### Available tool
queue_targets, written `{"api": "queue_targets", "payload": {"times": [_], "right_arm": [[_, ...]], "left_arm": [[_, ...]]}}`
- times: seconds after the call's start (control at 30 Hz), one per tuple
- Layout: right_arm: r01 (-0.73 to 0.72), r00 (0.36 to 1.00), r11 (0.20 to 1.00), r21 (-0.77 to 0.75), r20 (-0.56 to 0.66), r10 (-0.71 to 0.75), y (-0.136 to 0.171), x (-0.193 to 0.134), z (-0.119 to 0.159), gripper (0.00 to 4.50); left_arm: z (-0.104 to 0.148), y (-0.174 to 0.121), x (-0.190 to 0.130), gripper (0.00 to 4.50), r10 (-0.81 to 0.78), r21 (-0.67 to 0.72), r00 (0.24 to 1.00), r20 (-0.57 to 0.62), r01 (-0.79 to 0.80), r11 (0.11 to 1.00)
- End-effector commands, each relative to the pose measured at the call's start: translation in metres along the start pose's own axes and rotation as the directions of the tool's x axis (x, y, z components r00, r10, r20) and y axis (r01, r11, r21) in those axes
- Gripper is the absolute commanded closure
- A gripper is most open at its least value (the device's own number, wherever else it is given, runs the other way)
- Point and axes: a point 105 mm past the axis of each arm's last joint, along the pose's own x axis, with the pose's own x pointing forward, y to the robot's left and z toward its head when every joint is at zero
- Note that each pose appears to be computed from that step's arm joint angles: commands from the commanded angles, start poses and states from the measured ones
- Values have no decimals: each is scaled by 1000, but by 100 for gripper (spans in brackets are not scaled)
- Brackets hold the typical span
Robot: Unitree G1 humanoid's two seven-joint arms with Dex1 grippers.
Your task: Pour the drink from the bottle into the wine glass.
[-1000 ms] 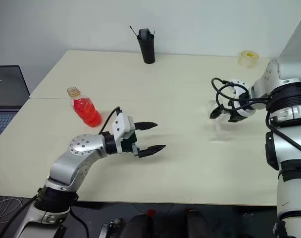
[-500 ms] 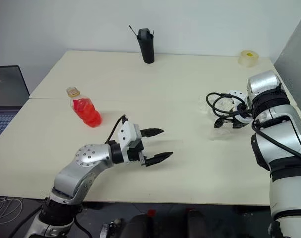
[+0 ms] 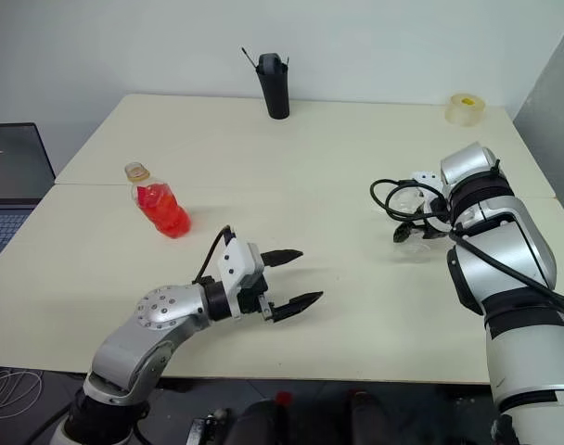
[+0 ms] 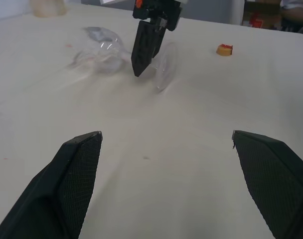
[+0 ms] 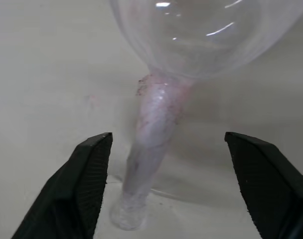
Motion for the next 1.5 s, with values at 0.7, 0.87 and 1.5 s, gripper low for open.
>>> {"api": "queue_targets", "payload": {"times": [0.7,0.87,1.5], "right_arm": [[-144,543,937,-319,766,345,112,-66,92,436],[-109,328,967,-228,911,252,141,-39,82,436],[-106,319,933,-343,877,359,241,52,51,436]], "left_arm": [[10,39,-24,0,50,122,997,-52,-44,992],[11,54,-37,0,77,157,992,-100,-61,986],[11,69,-76,0,161,195,963,-217,-119,974]]}}
